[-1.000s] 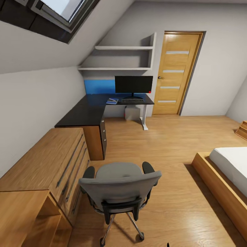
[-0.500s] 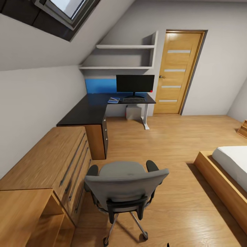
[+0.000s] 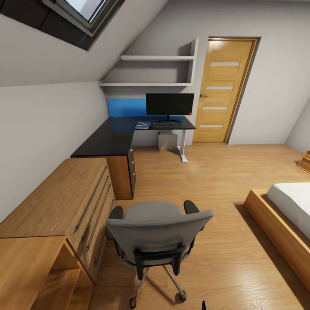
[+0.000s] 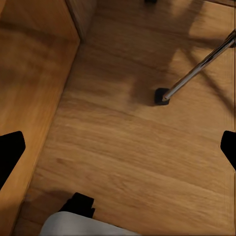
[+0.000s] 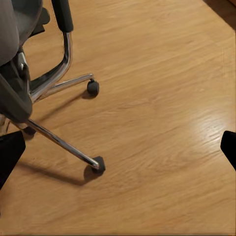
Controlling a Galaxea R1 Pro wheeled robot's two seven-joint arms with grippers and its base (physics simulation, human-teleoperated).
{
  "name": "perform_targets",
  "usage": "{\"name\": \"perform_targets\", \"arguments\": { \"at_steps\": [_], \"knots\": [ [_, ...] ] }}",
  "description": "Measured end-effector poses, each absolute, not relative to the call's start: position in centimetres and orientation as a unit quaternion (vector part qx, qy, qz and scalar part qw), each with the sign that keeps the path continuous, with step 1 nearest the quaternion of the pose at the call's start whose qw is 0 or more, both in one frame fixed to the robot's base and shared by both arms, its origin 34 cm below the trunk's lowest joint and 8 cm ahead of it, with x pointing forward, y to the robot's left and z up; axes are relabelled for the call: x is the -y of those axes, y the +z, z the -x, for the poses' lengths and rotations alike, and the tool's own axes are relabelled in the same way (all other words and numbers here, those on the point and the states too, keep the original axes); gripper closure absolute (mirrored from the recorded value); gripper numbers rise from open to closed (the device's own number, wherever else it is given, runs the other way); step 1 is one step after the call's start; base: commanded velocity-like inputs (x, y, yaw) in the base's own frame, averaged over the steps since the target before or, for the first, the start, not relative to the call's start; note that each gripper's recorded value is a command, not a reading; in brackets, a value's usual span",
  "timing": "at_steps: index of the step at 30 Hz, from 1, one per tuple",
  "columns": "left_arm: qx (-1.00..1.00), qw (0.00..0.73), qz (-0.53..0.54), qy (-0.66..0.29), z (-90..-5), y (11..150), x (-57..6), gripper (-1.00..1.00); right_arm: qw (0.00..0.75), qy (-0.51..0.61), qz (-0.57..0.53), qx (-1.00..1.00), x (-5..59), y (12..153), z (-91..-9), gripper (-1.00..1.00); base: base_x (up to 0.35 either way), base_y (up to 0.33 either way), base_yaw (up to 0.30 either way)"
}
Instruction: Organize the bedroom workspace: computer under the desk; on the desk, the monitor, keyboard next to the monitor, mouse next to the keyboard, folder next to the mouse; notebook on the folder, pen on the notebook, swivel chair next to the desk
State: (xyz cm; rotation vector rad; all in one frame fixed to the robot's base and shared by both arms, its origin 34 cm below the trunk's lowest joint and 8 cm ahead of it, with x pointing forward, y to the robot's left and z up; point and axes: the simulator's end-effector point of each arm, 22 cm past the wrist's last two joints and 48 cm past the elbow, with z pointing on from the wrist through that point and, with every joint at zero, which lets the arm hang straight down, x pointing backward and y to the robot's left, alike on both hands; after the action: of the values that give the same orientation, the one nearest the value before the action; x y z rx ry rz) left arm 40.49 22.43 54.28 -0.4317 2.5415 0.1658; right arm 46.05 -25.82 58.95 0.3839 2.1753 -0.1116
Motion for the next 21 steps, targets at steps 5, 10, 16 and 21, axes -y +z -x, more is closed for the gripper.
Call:
{"name": "perform_targets", "arguments": {
  "at_steps": [5, 10, 16, 21],
  "knots": [
    [-0.946, 0.276, 0.162, 0.061, -40.50, 54.29, -22.38, -1.00, 0.452, -0.041, -0.159, -0.877, 25.26, 59.19, -46.70, -1.00, 0.000, 0.000, 0.000],
    [-0.946, 0.276, 0.162, 0.061, -40.50, 54.29, -22.39, -1.00, 0.452, -0.041, -0.158, -0.877, 25.22, 59.20, -46.76, -1.00, 0.000, 0.000, 0.000],
    [-0.946, 0.276, 0.162, 0.061, -40.50, 54.29, -22.39, -1.00, 0.452, -0.040, -0.158, -0.877, 25.09, 59.17, -46.74, -1.00, 0.000, 0.000, 0.005],
    [-0.946, 0.276, 0.161, 0.061, -40.50, 54.29, -22.38, -1.00, 0.451, -0.040, -0.159, -0.877, 25.01, 59.16, -46.72, -1.00, 0.000, 0.000, 0.158]
  ]
}}
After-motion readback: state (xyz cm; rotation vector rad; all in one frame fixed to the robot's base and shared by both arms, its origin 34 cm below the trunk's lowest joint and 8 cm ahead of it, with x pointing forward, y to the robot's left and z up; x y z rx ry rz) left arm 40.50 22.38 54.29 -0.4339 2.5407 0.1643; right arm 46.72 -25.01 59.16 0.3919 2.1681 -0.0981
